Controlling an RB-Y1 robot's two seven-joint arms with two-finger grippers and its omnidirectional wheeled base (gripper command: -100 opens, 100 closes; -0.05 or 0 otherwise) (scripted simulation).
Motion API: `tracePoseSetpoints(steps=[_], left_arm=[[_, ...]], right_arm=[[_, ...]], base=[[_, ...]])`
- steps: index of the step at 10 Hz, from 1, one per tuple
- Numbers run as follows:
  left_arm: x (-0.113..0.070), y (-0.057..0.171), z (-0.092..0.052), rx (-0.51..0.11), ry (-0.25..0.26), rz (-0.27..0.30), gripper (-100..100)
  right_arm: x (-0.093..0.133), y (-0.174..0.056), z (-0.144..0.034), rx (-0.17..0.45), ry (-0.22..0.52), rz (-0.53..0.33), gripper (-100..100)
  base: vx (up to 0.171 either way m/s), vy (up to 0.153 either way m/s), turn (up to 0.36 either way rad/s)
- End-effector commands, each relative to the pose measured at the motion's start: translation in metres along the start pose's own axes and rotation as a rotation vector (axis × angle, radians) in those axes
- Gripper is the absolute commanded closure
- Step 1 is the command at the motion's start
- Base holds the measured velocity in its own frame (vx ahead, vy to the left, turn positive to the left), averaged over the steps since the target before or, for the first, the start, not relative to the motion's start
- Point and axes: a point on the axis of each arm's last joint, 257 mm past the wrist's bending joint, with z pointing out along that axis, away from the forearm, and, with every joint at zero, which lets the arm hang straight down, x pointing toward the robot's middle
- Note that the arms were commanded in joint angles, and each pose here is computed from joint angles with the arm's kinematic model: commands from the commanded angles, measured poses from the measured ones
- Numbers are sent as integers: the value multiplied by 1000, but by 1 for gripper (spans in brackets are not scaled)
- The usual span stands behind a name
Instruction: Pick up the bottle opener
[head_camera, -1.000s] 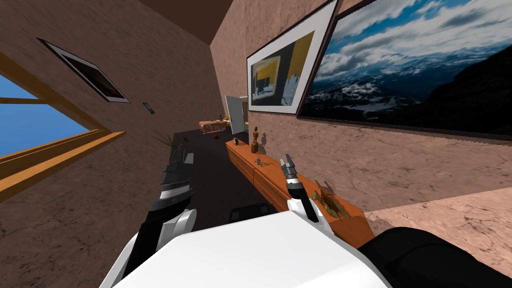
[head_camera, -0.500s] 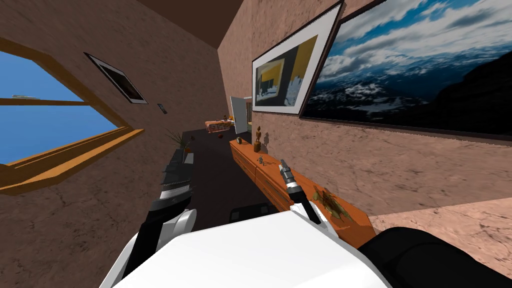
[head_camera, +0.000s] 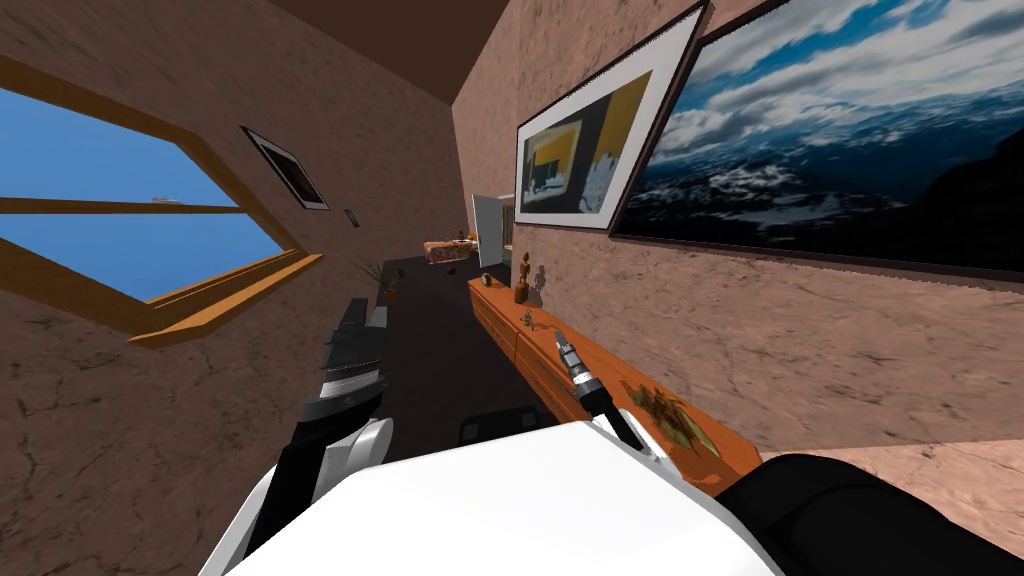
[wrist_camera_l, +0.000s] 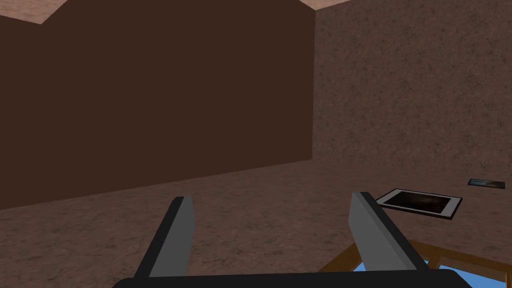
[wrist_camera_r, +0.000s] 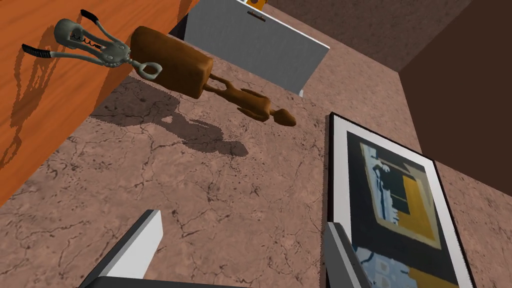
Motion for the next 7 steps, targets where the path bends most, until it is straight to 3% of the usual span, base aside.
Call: tracePoseSetpoints(steps=[1,2,3,7], left_arm=[[0,0,0,0,0,0,0],[0,0,0,0,0,0,0],[0,0,0,0,0,0,0],[0,0,0,0,0,0,0]], right_arm=[[6,-21,-6,52,42,-45,-100],[13,-38,-13,94,77,-84,-100],[13,-38,-13,94,77,-84,-100],[33,-106,-46,253,219,-239,-100]], base=[[-30,19,143],[-33,28,247],[-20,18,103],[-2,27,256]])
